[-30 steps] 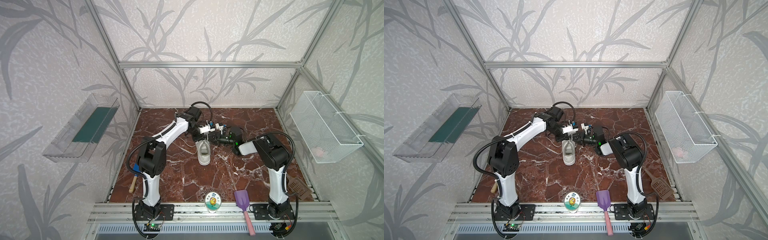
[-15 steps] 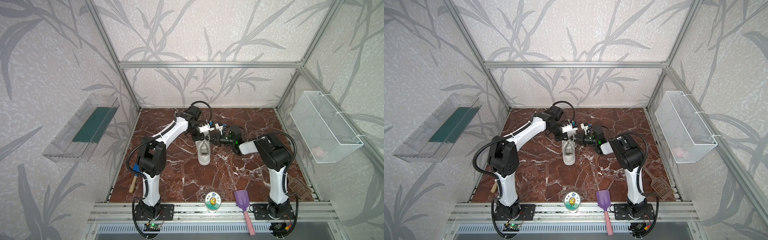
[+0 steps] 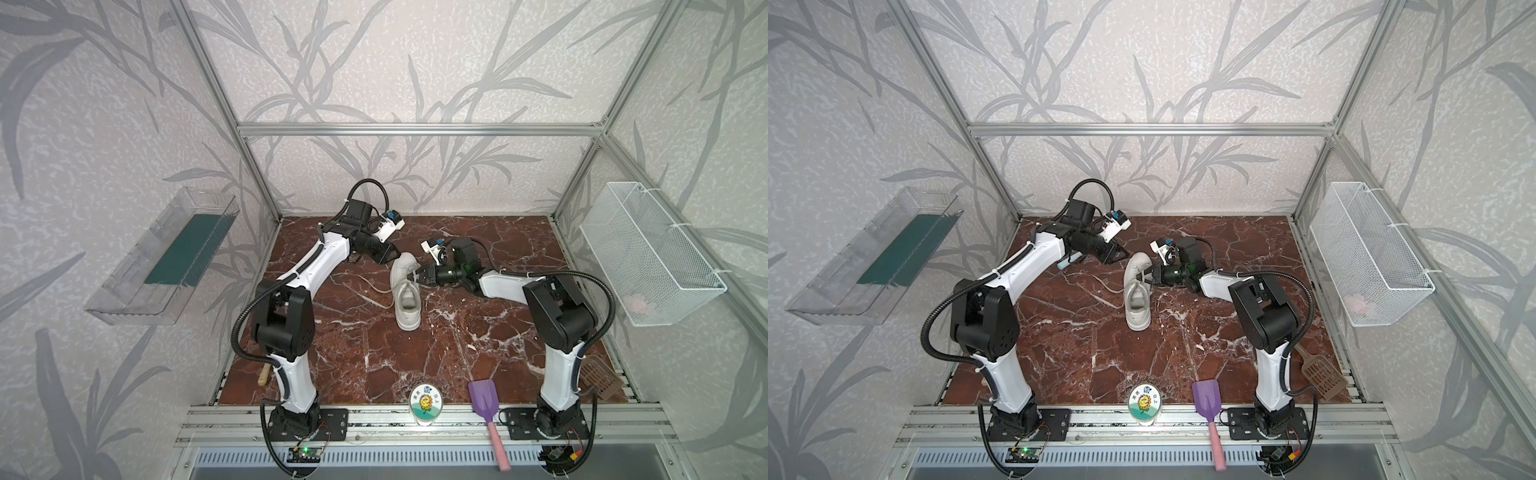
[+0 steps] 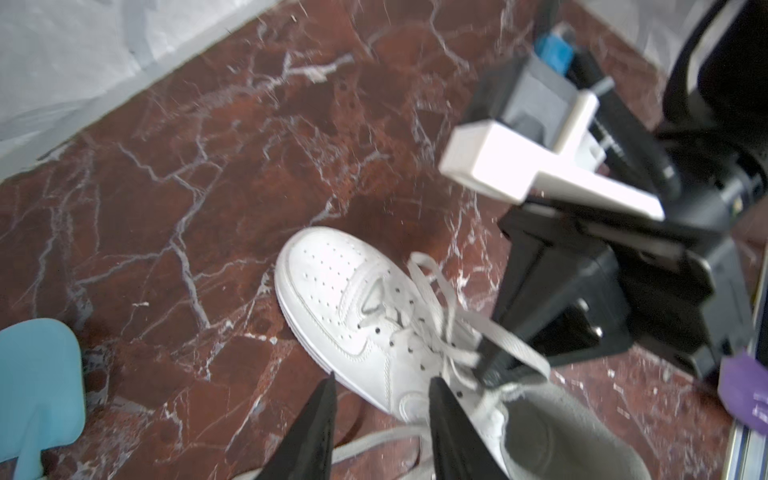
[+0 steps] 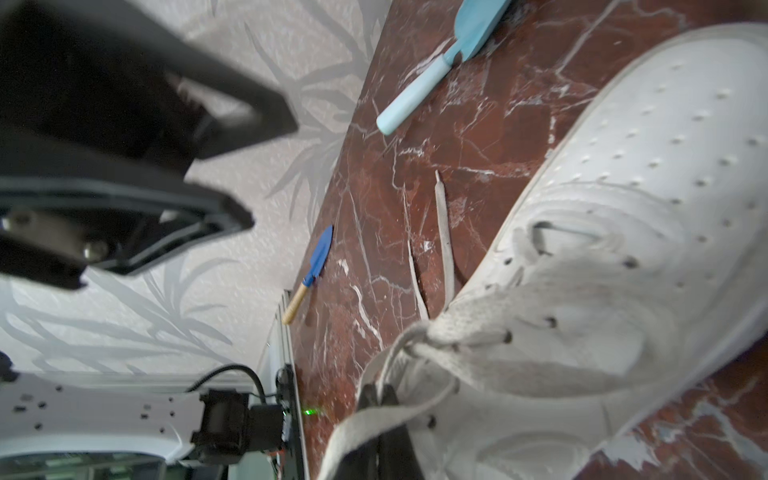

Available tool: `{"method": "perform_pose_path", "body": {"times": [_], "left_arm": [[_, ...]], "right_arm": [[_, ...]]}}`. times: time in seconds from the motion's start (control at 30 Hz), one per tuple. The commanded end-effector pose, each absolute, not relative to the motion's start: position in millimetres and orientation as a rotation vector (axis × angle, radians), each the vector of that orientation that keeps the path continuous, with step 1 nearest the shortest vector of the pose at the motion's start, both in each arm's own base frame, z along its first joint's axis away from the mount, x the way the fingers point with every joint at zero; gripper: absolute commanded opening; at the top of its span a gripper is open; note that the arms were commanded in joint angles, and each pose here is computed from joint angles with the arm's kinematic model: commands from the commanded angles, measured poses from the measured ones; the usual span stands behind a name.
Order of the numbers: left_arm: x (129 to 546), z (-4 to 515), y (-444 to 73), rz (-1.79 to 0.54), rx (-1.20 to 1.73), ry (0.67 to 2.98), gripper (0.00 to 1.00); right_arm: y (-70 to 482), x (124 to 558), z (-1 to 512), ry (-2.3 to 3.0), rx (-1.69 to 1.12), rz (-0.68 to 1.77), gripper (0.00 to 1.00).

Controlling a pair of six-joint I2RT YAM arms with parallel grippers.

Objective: Tie the shoes

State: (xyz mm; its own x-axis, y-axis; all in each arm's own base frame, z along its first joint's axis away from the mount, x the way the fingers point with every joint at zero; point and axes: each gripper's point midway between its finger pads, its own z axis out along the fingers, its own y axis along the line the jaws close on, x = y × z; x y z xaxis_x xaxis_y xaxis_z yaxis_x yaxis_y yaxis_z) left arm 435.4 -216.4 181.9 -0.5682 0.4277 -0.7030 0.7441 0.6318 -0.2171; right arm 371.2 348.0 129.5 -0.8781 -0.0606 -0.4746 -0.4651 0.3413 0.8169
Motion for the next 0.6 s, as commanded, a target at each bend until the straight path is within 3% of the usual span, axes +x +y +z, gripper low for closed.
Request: {"method": "perform_pose_path", "body": {"times": [0.0, 0.23, 0.57], "left_arm": [[436.5, 204.8, -234.3, -0.877, 0.737, 2.176, 0.41], [436.1, 193.5, -236.7, -0.971, 0.575, 2.189, 0.44], [425.7, 195.6, -240.8, -1.039, 0.576, 2.117, 0.52]], "right_arm": [[348.2, 353.2, 136.9, 2.223, -0.724, 1.412, 0.00], [345.9, 354.1, 133.0, 2.189, -0.836, 1.287, 0.00], [346.8, 358.5, 129.8, 2.217, -0.815, 1.280, 0.00]]}}
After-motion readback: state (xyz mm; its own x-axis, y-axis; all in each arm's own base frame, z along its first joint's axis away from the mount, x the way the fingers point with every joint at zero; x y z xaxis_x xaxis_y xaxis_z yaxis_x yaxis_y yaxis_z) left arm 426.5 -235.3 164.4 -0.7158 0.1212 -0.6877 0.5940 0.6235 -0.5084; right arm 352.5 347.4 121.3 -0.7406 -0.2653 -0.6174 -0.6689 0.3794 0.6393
